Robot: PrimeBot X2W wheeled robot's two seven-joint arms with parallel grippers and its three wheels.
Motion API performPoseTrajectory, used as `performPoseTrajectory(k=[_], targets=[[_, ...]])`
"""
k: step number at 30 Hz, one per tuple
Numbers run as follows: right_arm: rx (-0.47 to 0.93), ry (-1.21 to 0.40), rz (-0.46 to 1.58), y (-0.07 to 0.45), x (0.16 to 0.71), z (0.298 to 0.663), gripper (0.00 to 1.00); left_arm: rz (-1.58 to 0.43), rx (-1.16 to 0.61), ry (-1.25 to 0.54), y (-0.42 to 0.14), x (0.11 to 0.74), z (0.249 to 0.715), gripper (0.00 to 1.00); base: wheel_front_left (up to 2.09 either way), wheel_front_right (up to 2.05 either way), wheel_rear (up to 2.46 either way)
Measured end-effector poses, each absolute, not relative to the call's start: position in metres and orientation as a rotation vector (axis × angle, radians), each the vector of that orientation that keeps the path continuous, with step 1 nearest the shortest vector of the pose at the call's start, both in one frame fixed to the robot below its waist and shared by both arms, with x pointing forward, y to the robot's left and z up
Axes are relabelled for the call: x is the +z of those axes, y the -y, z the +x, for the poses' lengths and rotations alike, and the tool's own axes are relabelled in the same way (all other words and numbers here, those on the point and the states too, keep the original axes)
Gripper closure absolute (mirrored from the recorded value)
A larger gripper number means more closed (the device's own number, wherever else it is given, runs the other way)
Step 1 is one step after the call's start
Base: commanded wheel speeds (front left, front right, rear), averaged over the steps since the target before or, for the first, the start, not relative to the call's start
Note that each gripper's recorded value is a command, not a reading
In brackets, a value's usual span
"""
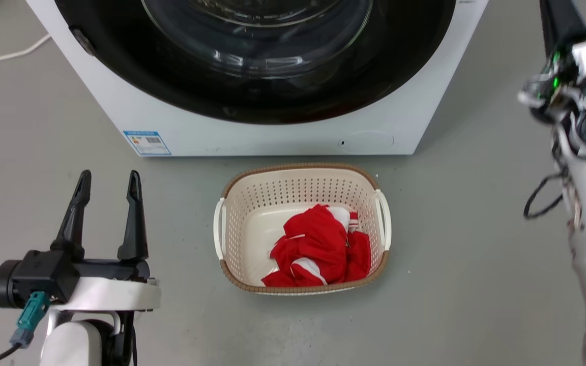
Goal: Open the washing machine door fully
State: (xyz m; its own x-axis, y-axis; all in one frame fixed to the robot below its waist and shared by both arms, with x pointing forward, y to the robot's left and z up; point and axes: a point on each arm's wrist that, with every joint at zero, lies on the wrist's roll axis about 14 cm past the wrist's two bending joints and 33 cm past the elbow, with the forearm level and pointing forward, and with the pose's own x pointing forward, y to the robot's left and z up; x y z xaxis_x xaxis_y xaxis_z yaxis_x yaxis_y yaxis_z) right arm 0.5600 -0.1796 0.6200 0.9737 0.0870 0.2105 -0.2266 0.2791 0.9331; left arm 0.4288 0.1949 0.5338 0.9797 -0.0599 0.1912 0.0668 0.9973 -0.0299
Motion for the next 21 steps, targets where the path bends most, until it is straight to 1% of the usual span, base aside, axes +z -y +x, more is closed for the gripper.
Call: performPoseTrajectory(k=[5, 10, 15, 21], targets=[[0.284, 0.033, 1.154, 0.158, 0.637, 0.602, 1.0, -0.035, -0.063, 0.177, -0.196, 0.525, 0.441, 0.0, 0.0, 0.0, 0.0], [0.341, -0.073, 1.018, 0.135, 0.651, 0.634, 1.0, -0.039, -0.066, 0.169, -0.196, 0.519, 0.451, 0.0, 0.0, 0.0, 0.0], [0.354, -0.185, 0.914, 0.117, 0.647, 0.652, 1.0, -0.036, -0.061, 0.165, -0.199, 0.516, 0.456, 0.0, 0.0, 0.0, 0.0], [0.331, -0.283, 0.83, 0.105, 0.633, 0.665, 1.0, -0.034, -0.055, 0.157, -0.202, 0.511, 0.46, 0.0, 0.0, 0.0, 0.0]])
